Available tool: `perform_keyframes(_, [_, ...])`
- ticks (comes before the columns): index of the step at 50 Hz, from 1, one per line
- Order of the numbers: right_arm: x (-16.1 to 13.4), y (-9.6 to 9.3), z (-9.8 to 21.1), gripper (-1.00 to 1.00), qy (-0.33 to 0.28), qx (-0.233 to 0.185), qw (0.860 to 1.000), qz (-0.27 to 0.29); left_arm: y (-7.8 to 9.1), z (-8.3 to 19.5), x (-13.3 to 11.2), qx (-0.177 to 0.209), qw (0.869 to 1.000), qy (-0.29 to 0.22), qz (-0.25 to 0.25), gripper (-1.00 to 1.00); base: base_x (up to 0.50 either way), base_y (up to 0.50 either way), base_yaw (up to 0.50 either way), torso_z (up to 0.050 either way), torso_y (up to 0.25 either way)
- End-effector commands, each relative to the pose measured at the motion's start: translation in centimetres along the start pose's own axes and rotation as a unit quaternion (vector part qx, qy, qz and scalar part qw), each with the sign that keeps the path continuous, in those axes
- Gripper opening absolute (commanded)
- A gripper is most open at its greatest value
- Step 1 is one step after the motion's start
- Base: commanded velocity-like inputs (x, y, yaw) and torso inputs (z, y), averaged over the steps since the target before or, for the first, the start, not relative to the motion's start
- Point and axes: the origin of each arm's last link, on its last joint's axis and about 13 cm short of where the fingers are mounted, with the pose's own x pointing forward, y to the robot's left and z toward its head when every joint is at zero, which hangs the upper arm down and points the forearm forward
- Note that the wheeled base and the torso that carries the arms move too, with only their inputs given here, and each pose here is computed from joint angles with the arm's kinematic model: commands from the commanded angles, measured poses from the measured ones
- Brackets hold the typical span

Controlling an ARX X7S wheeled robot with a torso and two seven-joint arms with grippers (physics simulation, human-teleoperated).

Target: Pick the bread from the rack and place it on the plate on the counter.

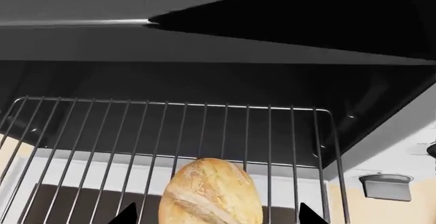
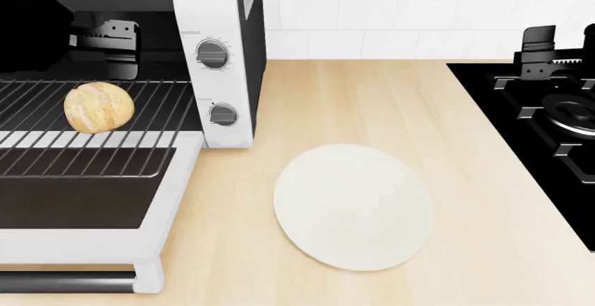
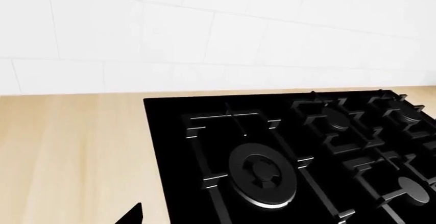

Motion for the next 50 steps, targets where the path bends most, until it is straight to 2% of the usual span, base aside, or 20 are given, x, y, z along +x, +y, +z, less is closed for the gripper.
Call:
perform_keyframes(1, [0.3, 0.2, -0.3, 1.00, 0.003, -0.002, 1.000, 0.002, 0.2, -0.3, 1.1, -0.004, 1.000, 0.006, 0.007, 1.00, 0.00, 0.00, 0.00, 0.000, 0.000])
perform_keyframes(50, [0.7, 0.1, -0.8, 1.00, 0.007, 0.001, 1.000, 0.002, 0.4, -1.9, 4.2, -0.004, 0.999, 0.045, 0.012, 1.00, 0.00, 0.00, 0.00, 0.000, 0.000])
